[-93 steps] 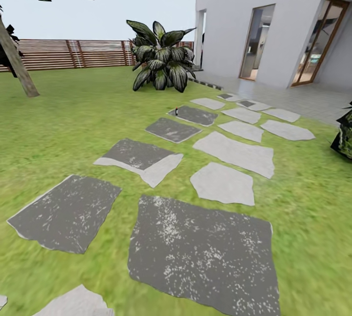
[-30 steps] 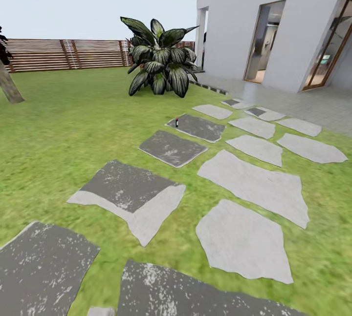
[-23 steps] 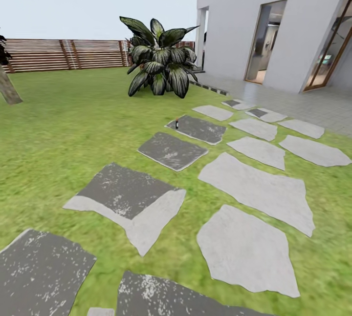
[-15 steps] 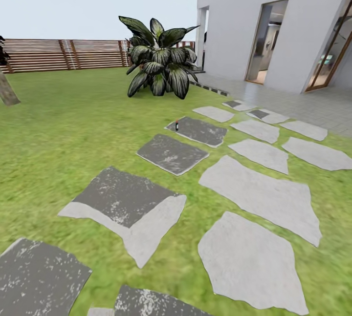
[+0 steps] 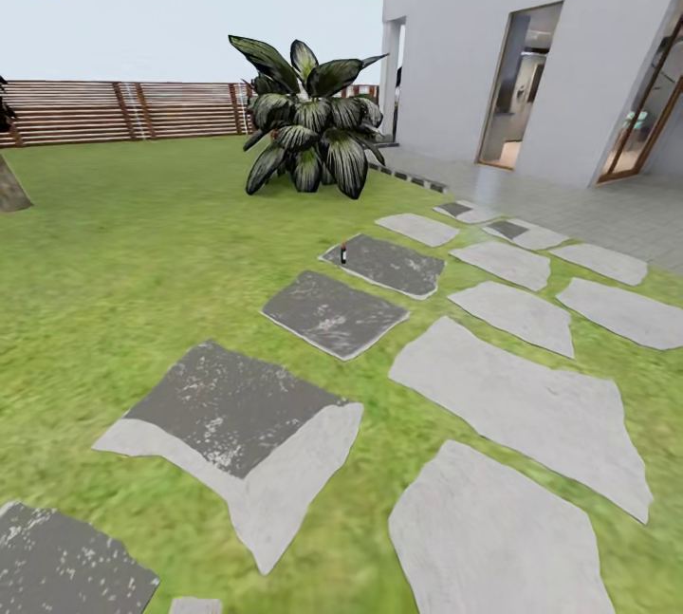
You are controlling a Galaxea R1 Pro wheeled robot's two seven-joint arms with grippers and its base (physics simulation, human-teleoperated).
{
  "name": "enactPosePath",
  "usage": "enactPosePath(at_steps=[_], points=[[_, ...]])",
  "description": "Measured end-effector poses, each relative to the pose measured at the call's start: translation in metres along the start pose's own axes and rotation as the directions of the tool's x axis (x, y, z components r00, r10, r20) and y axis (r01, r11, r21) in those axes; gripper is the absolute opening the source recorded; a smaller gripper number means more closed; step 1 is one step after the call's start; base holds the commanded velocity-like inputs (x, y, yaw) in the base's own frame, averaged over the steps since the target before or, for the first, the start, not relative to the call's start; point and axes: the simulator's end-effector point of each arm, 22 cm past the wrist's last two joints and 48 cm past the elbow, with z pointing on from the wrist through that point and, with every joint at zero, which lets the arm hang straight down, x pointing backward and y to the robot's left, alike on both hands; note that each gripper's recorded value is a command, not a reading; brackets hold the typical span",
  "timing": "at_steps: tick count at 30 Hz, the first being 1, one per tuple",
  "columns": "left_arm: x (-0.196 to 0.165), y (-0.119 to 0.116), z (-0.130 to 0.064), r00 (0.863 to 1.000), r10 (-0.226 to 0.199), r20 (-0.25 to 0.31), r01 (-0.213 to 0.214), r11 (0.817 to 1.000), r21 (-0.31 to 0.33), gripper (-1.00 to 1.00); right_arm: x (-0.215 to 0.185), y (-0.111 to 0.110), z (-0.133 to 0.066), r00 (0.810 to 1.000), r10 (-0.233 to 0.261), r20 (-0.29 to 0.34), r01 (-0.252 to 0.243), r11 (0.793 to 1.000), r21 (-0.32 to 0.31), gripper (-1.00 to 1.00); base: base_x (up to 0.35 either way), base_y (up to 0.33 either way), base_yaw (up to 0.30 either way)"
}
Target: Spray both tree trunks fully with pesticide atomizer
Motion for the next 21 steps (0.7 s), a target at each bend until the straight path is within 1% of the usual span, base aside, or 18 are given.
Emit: enactPosePath(at_steps=[21], points=[[0.0,0.0,0.0,1.0,0.0,0.0,0.0,1.0,0.0,1.0,0.0,-0.0003,0.0,1.0,0.0,0.0,0.0,1.0,0.002,1.0,0.339,0.0,0.0]])
